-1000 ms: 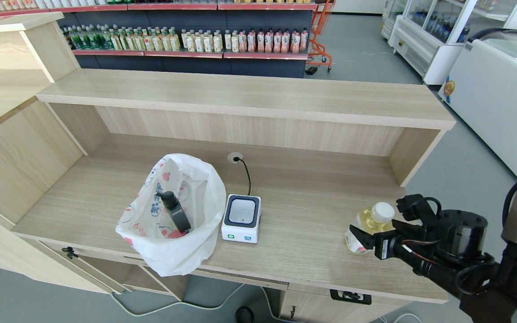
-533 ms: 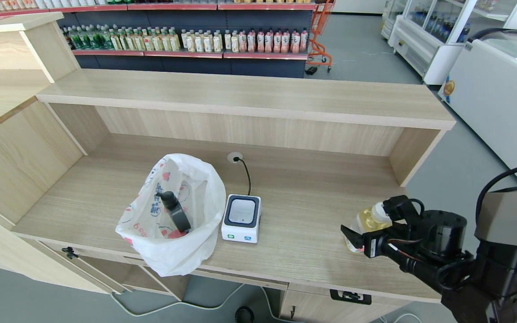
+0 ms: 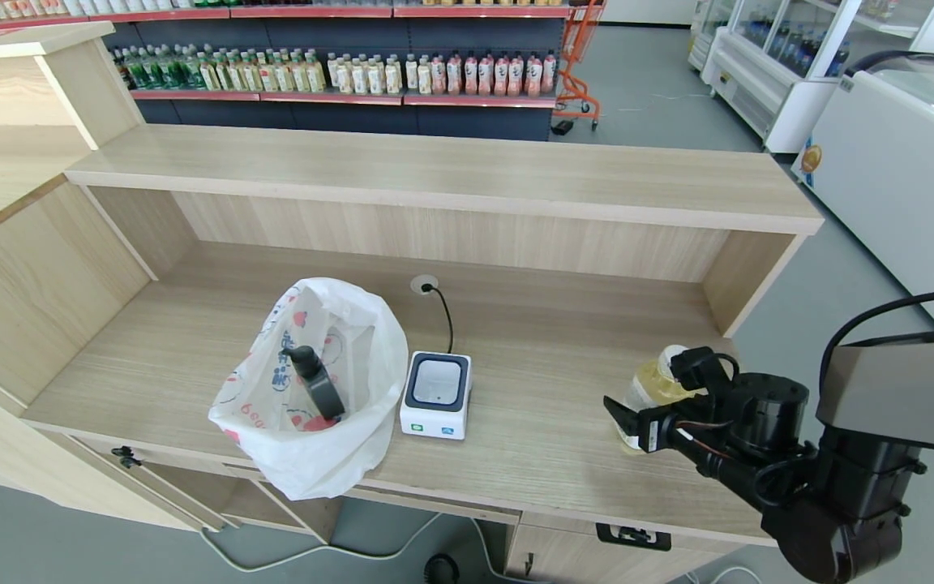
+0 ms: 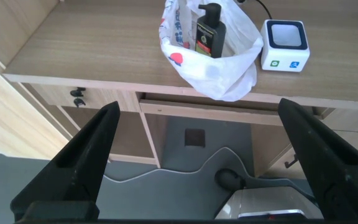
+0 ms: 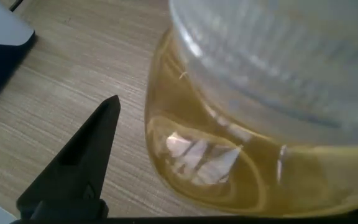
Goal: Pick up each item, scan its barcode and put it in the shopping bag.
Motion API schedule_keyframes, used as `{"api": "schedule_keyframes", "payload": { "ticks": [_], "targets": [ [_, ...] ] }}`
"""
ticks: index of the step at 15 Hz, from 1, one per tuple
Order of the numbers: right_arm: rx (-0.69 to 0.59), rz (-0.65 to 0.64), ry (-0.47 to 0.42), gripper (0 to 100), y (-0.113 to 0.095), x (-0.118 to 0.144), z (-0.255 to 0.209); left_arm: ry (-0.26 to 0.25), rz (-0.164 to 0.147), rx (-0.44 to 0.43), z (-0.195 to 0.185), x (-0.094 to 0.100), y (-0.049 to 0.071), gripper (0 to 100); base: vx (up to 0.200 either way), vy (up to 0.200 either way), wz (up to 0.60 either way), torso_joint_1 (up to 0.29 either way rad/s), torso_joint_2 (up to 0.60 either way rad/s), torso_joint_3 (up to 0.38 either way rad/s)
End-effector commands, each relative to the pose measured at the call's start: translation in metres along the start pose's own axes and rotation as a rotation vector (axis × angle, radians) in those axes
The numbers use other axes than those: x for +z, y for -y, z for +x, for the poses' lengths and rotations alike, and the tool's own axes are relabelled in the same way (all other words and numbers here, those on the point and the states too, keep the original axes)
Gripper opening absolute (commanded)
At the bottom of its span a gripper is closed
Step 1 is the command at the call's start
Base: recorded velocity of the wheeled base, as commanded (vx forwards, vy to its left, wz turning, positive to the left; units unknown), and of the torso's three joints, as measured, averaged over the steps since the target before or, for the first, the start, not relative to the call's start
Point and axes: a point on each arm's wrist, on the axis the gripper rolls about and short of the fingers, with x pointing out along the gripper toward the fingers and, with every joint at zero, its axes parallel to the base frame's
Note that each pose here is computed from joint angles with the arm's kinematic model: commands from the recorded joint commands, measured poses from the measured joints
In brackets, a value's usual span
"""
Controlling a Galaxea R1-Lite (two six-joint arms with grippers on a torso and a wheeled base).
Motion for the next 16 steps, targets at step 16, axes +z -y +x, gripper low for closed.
{"api": "schedule_keyframes", "payload": {
  "ticks": [16],
  "targets": [
    [0.046, 0.158, 0.222, 0, 0.025, 0.107, -0.074, 0.000, 0.000, 0.000, 0.000, 0.000, 0.000, 100, 0.000, 0.000, 0.00, 0.000, 0.00, 0.000]
  ]
}}
